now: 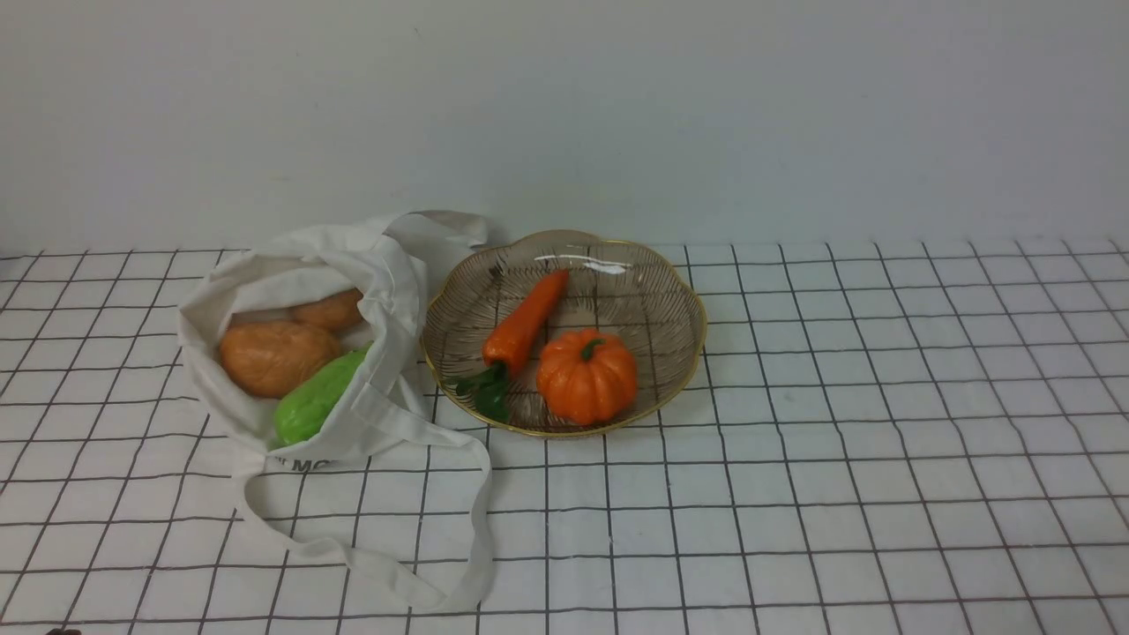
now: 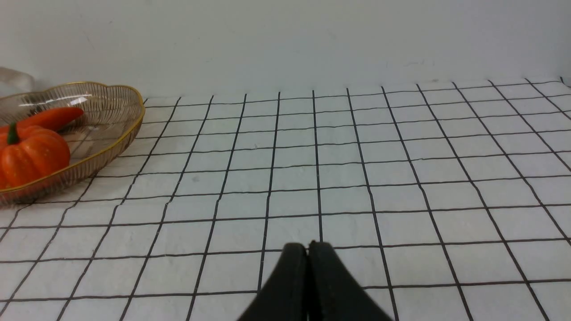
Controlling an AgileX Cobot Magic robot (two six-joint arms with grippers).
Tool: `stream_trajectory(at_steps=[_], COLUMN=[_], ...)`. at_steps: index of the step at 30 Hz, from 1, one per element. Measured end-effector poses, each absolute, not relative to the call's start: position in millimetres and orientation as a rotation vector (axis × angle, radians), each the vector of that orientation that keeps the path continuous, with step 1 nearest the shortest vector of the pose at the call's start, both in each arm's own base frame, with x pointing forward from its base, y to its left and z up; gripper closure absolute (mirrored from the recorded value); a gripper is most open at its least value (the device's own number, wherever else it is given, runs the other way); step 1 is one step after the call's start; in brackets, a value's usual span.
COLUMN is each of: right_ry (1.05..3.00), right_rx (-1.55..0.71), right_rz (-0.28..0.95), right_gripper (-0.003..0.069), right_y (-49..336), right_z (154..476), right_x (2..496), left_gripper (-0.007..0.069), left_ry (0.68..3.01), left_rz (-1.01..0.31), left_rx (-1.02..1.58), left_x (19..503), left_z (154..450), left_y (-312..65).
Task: Take vegetables from bag on white checkered tablecloth place on plate.
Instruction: 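Reach into the cloth bag and grasp the green cucumber with the left gripper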
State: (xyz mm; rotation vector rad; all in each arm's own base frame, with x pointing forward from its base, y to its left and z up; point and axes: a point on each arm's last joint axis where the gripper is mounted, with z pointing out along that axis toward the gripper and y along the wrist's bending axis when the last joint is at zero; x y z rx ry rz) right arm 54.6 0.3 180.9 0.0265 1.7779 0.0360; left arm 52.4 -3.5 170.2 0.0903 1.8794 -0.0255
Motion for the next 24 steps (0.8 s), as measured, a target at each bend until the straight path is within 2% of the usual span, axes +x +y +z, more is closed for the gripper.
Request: stream_trajectory(at_steps=[24], right_ry=[1.778], right_rx=[0.027], right_rz=[0.037], right_gripper=[0.0674], right_y=[0.3], right_z=[180.9], right_x=[54.6], left_gripper=[0.0633], left_ry=[1.882], left_rz=[-0.05], left_rx=[0.068], left_x=[52.3], left_z=[170.1], left_y=[-4.0])
